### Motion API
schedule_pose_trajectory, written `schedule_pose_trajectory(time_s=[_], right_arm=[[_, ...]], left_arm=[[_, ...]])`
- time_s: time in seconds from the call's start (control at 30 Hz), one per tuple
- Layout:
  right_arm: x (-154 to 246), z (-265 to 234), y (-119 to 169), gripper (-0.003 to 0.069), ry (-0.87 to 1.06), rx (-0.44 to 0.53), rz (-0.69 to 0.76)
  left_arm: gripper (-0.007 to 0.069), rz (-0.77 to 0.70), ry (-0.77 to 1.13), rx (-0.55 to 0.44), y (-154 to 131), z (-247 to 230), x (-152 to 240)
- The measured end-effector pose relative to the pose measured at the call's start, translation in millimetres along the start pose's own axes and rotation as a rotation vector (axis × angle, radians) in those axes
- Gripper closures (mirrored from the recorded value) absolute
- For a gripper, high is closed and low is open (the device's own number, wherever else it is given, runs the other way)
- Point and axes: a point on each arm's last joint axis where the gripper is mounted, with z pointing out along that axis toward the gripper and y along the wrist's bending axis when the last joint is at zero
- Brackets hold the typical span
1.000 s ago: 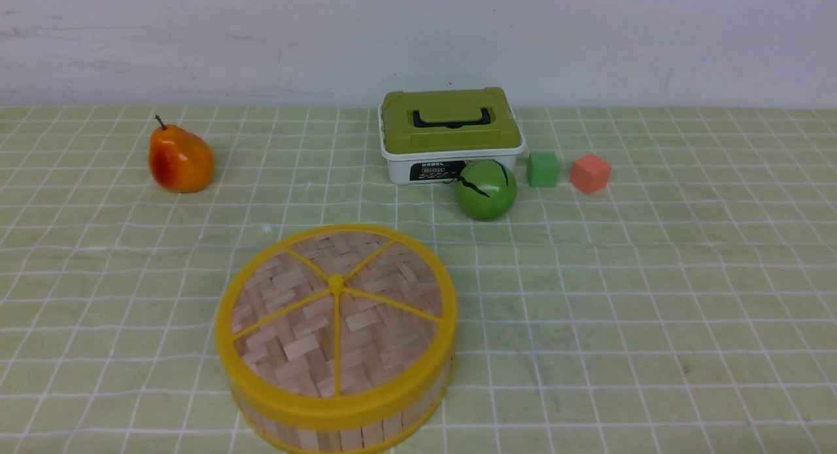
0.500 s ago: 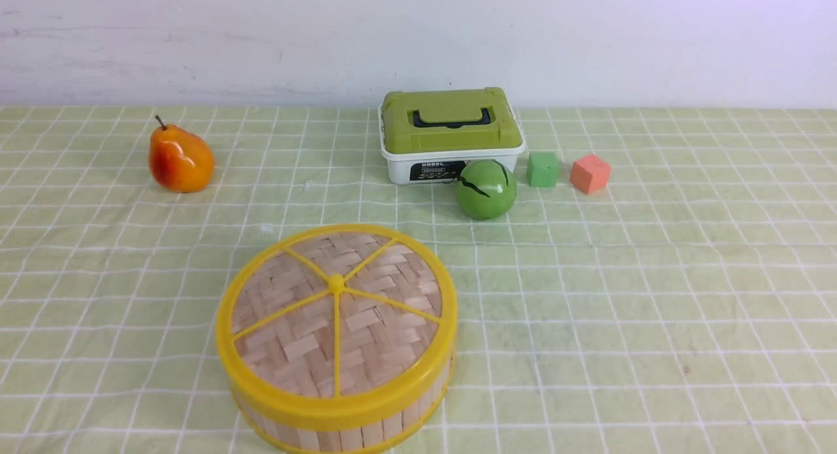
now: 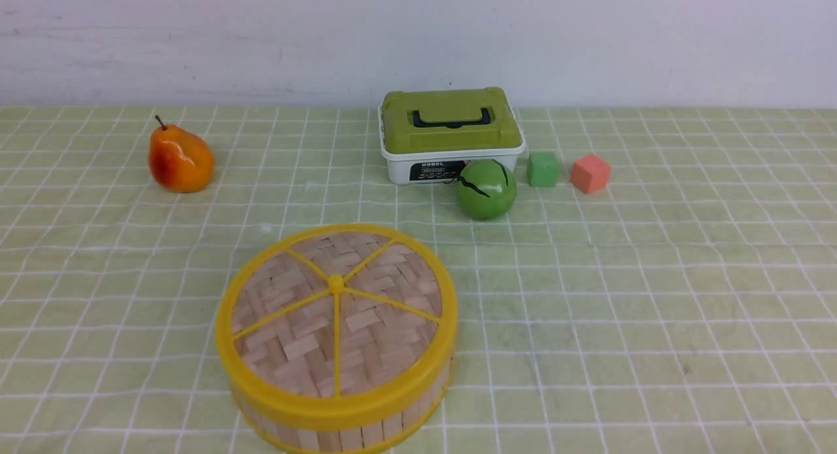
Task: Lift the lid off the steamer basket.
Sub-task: Use the right arm to lift the lid of the steamer
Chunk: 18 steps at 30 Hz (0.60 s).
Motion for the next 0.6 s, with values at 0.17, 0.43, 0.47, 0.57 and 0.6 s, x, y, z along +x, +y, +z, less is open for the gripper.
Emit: schedule_pose_trajectory(time_s=[0.17,0.43,0.47,0.57,0.6], right_arm=[[1.2,-0.1,2.7,0.0418,0.014,-0.029,0.065],[-1.3,-3.8,10.8,0.0424,0.017,-0.033,-0.216],[-3.4,-7.0,18.3,0.0430,0.017,-0.050,-0.273],[-18.7,-25.6,63.5,0.0520,0.001,-0.114,-0.526],[-24.3,-30.2,79.2,0.0566,0.018,-0.114,-0.599]], left_arm=[[0.0387,0.000,0.000,0.000,0.0,0.0,0.0],[0.0387,0.000,0.000,0.000,0.0,0.0,0.0],[0.0387,0.000,0.000,0.000,0.0,0.0,0.0],[0.0386,0.000,0.000,0.000,0.0,0.0,0.0],[0.0386,0.000,0.000,0.000,0.0,0.0,0.0]])
